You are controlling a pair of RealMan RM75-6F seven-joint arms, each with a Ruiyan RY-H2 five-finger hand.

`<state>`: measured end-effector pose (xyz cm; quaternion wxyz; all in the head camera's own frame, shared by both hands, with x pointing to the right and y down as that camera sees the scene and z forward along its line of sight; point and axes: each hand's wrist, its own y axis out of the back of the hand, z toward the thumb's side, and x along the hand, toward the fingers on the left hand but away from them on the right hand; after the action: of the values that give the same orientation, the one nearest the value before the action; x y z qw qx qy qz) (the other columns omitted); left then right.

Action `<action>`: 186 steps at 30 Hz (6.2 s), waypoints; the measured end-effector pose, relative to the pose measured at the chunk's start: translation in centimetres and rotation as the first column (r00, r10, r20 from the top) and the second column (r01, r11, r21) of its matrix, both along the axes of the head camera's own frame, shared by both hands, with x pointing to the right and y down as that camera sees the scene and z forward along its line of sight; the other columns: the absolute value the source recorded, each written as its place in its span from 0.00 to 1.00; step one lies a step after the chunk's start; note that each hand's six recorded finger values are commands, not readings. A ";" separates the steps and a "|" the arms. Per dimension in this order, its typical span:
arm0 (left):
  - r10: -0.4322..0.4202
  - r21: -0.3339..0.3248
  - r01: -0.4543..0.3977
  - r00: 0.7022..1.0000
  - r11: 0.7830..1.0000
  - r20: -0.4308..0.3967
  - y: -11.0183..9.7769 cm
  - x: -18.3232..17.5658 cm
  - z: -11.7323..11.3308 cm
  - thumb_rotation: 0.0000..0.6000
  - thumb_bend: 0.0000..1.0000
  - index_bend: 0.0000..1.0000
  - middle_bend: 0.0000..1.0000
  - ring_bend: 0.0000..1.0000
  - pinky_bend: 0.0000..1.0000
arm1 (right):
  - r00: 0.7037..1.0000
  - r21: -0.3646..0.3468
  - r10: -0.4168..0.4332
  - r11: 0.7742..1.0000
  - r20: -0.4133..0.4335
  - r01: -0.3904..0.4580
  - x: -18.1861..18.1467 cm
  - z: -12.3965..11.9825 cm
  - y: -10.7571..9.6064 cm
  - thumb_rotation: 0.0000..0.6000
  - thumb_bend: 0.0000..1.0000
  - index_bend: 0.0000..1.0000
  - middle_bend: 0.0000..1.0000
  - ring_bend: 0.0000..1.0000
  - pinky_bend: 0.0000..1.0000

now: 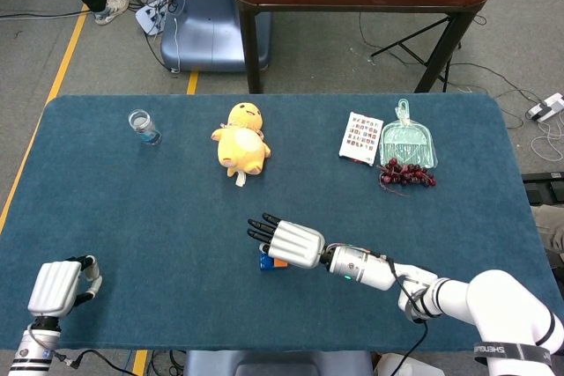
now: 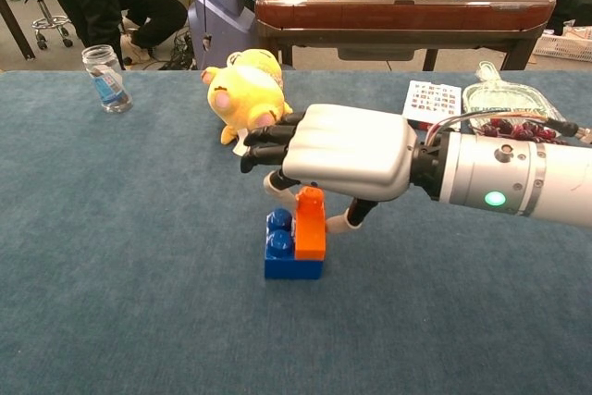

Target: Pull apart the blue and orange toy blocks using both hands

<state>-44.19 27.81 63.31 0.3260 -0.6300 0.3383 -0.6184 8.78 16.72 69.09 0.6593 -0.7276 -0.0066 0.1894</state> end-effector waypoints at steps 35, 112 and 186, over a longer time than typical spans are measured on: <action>0.018 0.027 -0.015 0.991 1.000 -0.132 -3.8 3.3 -0.8 1.00 0.38 0.39 0.58 0.60 0.80 | 0.936 -0.168 0.349 0.926 0.050 -0.337 4.9 -4.6 -3.9 1.00 0.28 0.68 0.25 0.08 0.21; -0.298 -0.252 0.162 0.582 0.954 -0.756 -14.8 22.2 2.5 1.00 0.07 0.14 1.00 1.00 1.00 | 0.725 -0.524 0.668 0.684 0.170 -0.507 1.2 -10.1 -9.2 1.00 0.28 0.69 0.25 0.08 0.21; -0.315 -0.252 0.191 0.523 0.949 -0.792 -14.9 24.4 2.8 1.00 0.04 0.34 1.00 1.00 1.00 | 0.725 -0.578 0.667 0.664 0.171 -0.475 -2.5 -8.5 -9.0 1.00 0.28 0.69 0.25 0.08 0.21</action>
<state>-19.76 12.95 66.08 -0.0062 -0.8090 0.4968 -0.3141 6.32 7.71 60.57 0.3400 -0.8520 -0.3138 0.2452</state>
